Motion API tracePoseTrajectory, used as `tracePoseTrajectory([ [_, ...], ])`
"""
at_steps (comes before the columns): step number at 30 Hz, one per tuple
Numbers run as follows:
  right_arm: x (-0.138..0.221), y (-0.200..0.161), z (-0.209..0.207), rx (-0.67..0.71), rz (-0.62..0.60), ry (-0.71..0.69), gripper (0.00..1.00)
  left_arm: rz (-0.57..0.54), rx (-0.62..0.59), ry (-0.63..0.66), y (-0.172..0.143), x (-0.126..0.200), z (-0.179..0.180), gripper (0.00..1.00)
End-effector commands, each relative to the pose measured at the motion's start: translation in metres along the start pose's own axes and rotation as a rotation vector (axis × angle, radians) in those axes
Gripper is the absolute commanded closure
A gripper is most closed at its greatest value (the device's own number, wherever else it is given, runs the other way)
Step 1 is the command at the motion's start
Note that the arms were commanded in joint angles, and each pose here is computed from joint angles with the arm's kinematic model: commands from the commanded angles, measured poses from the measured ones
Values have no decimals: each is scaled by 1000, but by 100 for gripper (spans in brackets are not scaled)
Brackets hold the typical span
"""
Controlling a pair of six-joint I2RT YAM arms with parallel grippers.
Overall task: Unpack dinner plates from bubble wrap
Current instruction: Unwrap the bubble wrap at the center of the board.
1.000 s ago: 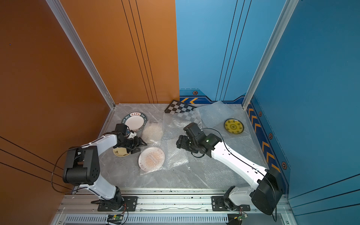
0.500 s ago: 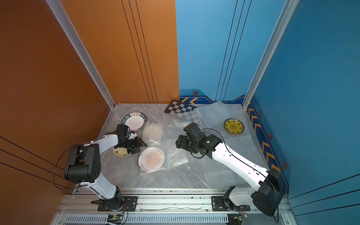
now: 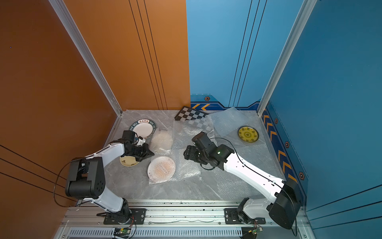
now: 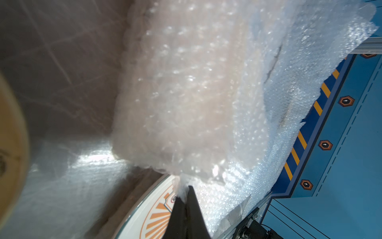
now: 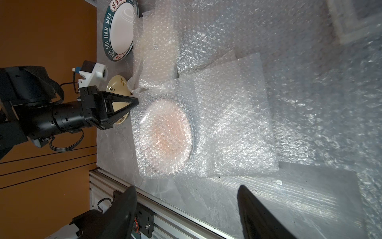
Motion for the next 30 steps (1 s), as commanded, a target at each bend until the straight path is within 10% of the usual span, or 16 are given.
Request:
tracePoseTrajectory([
  [1, -5, -1, 2, -7, -20, -14, 22, -9, -28, -83, -8, 16, -25, 100],
  [18, 27, 4, 37, -27, -129, 45, 22, 266, -440, -374, -213, 34, -110, 100],
  [30, -32, -72, 20, -28, 111, -112, 24, 338, -514, -324, -263, -8, -95, 100],
])
Point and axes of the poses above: each gripper's point midway between its finger pads, its own x axis back along the fingers, its own z axis along the line the jaws close on, y = z × x, the point moved 1 cm from there along x, back along the fingers
